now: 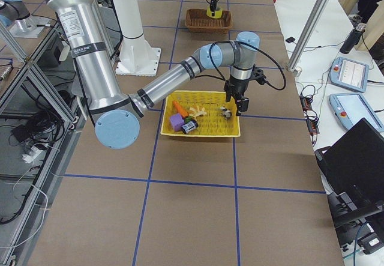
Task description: Move tape to another basket
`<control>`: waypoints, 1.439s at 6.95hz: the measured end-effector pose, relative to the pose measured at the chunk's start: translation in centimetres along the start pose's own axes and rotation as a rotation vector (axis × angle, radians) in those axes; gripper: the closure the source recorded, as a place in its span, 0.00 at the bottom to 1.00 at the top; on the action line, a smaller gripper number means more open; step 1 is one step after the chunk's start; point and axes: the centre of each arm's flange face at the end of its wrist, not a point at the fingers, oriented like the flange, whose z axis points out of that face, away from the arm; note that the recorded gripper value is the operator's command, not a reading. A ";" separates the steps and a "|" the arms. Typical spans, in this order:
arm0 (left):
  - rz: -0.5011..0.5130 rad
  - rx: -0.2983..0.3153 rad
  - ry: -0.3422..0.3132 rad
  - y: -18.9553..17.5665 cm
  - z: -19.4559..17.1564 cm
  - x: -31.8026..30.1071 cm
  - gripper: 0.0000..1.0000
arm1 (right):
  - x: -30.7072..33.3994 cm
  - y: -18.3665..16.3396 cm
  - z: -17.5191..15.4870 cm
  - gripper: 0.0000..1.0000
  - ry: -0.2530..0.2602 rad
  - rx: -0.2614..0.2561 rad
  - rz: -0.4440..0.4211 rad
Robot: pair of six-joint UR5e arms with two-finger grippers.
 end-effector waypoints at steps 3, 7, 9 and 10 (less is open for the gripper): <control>-0.010 0.013 -0.072 0.3 0.8 -0.4 0.02 | 1.9 0.1 0.4 0.00 0.000 0.007 0.010; 0.045 0.000 -0.121 1.5 -3.2 -11.6 0.02 | 11.9 6.9 3.9 0.00 -0.015 0.020 0.018; 0.031 0.018 -0.146 2.4 -8.7 -24.0 0.02 | 15.4 11.3 6.2 0.00 -0.092 -0.004 0.111; 0.040 0.015 -0.178 3.0 -11.0 -29.5 0.02 | 16.1 12.6 7.0 0.00 -0.105 -0.016 0.135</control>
